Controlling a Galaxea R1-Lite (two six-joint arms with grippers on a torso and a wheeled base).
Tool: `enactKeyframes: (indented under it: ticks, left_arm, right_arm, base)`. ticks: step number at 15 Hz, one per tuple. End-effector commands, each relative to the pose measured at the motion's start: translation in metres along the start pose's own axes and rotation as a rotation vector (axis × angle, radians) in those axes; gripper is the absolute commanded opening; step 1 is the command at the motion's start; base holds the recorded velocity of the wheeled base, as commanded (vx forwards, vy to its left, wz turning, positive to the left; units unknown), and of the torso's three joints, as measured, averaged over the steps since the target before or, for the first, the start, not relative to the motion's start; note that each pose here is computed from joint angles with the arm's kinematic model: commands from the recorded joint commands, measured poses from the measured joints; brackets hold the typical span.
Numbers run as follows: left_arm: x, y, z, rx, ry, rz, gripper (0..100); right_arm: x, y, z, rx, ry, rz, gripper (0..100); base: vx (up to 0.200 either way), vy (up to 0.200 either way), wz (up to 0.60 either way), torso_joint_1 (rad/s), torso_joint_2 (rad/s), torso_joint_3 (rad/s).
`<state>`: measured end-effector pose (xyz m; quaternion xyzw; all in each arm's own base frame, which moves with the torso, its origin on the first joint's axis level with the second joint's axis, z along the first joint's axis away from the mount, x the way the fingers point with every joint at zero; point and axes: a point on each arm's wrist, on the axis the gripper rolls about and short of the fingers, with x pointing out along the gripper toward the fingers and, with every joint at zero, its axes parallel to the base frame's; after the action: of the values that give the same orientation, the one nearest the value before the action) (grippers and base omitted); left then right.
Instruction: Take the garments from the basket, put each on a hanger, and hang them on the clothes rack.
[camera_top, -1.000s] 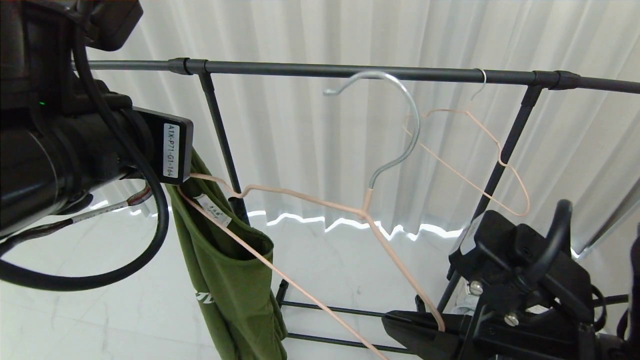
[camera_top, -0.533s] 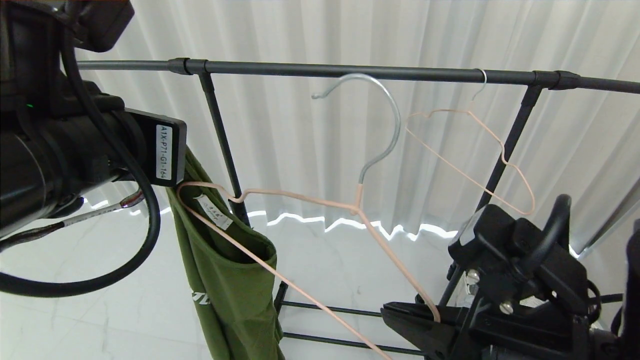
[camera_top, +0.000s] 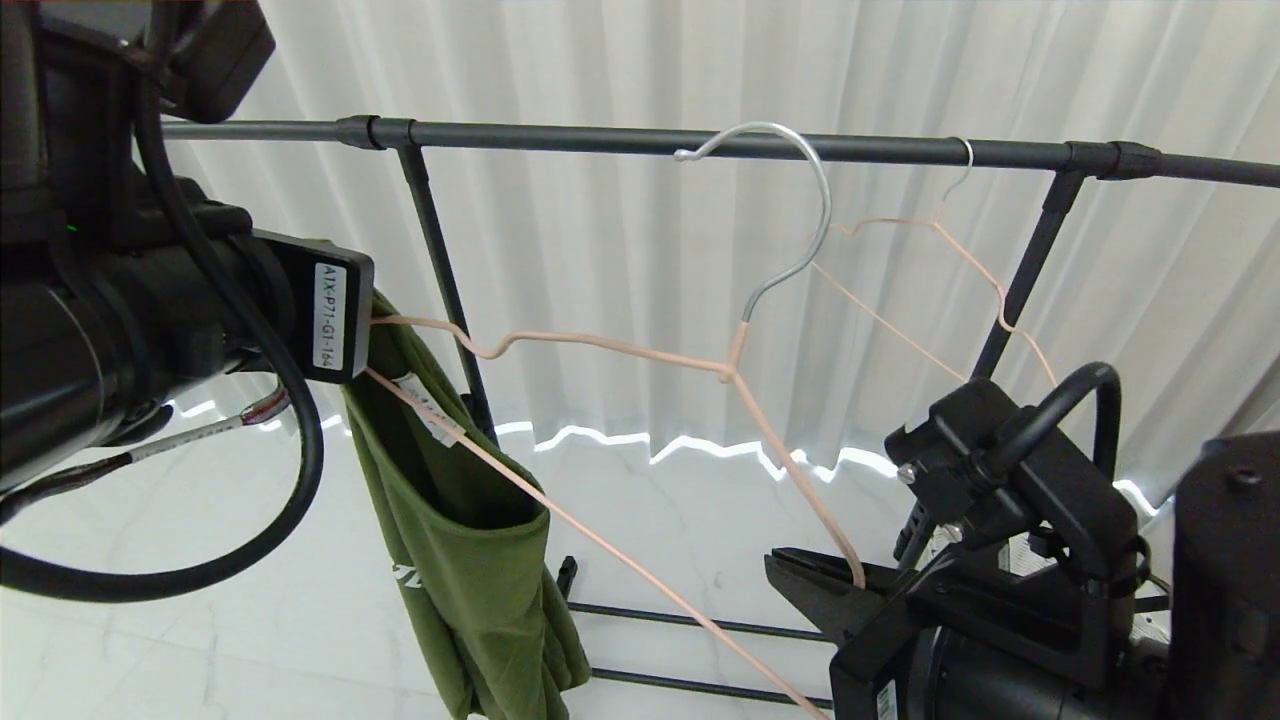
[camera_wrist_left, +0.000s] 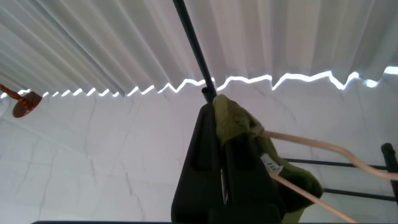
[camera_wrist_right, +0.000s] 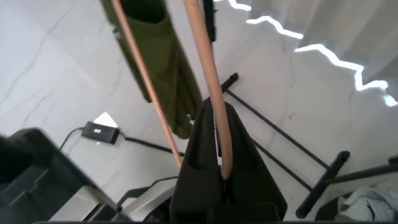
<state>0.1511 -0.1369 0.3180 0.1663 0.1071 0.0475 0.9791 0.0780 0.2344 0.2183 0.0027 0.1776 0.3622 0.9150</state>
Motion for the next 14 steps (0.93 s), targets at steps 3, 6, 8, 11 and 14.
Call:
enactKeyframes:
  ticks: [3, 6, 8, 11, 14]
  left_arm:
    - [0.009, -0.001, -0.010, 0.029, 0.040, 0.029, 0]
    - [0.020, -0.004, -0.012, 0.039, 0.066, 0.053, 0]
    - [0.031, -0.004, -0.014, 0.010, 0.089, 0.085, 0]
    - [0.033, 0.000, -0.015, -0.002, 0.095, 0.102, 0]
    - [0.023, -0.008, -0.012, -0.011, 0.070, 0.049, 0]
  right_arm:
    - [-0.001, 0.001, 0.004, 0.030, -0.036, -0.001, 0]
    - [-0.001, 0.002, 0.006, 0.046, -0.068, 0.011, 0]
    - [-0.001, 0.001, 0.005, 0.049, -0.074, 0.013, 0]
    - [-0.001, 0.001, 0.003, 0.057, -0.098, 0.021, 0]
    - [0.004, 0.002, -0.001, 0.049, -0.084, 0.018, 0]
  base:
    - [0.000, 0.000, 0.00, 0.000, 0.00, 0.000]
    - [0.000, 0.000, 0.00, 0.000, 0.00, 0.000]
    - [0.000, 0.000, 0.00, 0.000, 0.00, 0.000]
    - [0.000, 0.000, 0.00, 0.000, 0.00, 0.000]
    - [0.000, 0.000, 0.00, 0.000, 0.00, 0.000]
